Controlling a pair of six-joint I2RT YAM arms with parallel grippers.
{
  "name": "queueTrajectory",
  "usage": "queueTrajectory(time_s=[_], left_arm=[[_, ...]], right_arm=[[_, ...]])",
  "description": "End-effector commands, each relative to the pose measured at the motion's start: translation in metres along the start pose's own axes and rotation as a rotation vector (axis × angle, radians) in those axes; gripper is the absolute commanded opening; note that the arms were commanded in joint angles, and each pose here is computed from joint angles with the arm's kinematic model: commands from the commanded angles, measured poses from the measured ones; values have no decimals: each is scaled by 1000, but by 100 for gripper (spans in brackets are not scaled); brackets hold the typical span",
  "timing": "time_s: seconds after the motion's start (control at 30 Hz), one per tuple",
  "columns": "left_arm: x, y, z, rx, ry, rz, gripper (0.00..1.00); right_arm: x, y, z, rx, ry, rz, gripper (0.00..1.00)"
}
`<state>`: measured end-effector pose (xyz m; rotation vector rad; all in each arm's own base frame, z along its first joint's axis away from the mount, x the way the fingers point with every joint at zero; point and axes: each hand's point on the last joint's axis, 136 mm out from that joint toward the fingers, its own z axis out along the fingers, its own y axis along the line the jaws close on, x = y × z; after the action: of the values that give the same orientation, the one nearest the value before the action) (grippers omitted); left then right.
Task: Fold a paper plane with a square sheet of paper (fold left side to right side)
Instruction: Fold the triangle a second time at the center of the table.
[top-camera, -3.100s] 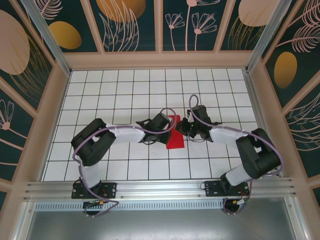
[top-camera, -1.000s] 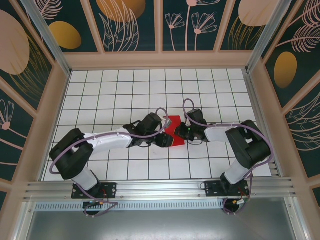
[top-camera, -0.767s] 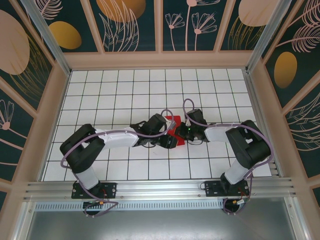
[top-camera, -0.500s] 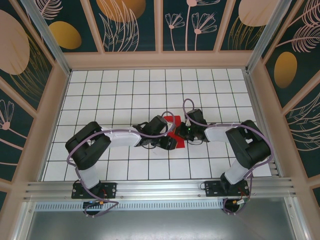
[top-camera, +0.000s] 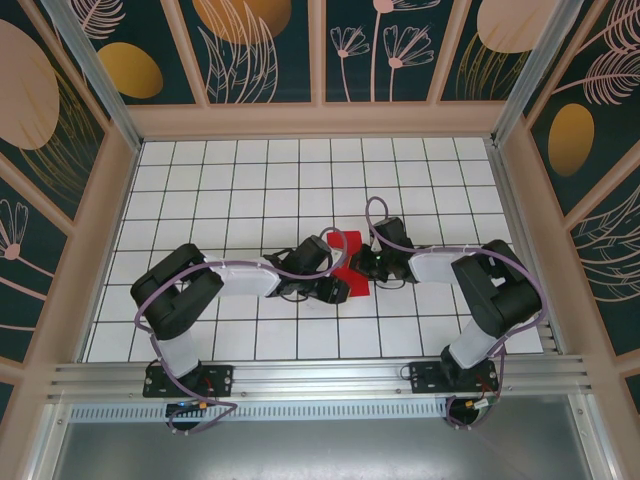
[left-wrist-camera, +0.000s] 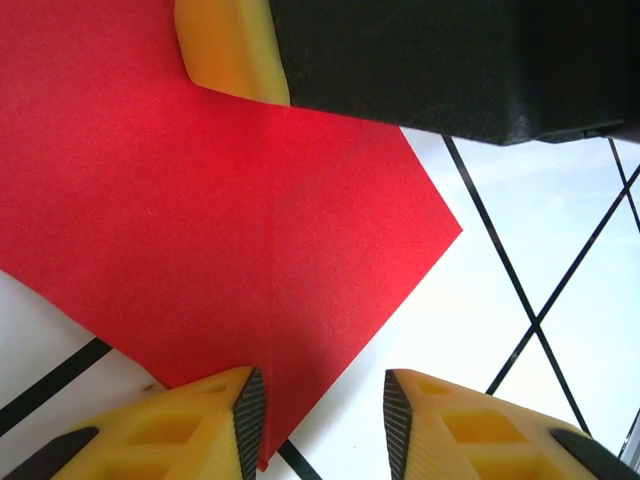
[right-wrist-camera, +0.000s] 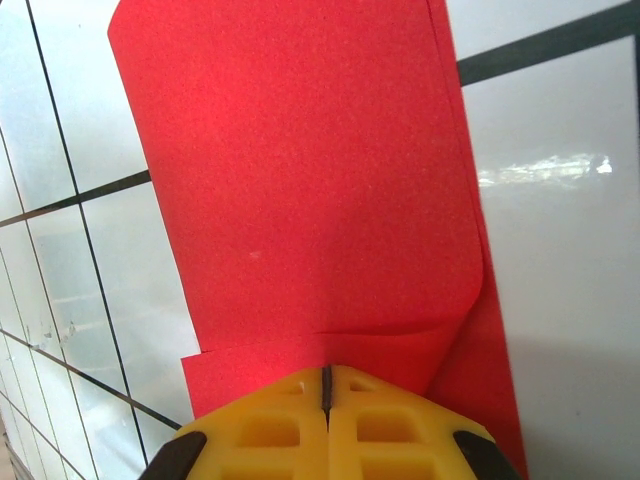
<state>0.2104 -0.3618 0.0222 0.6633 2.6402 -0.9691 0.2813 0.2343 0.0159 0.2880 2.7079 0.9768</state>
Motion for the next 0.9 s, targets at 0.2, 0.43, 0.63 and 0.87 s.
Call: queueTrajectory(time_s=[0.2, 0.43, 0.63, 0.87], left_arm=[[33, 11, -2, -21, 72, -35, 35], [-4, -17, -36, 10, -56, 4, 34], [-26, -35, -41, 52, -92, 35, 32], [-25, -22, -6, 29, -21, 45, 30]], right_arm=[[24, -50, 3, 191, 73, 43, 6], [24, -48, 3, 184, 73, 41, 5], [23, -46, 2, 183, 72, 38, 4], [22, -46, 2, 180, 72, 35, 4]])
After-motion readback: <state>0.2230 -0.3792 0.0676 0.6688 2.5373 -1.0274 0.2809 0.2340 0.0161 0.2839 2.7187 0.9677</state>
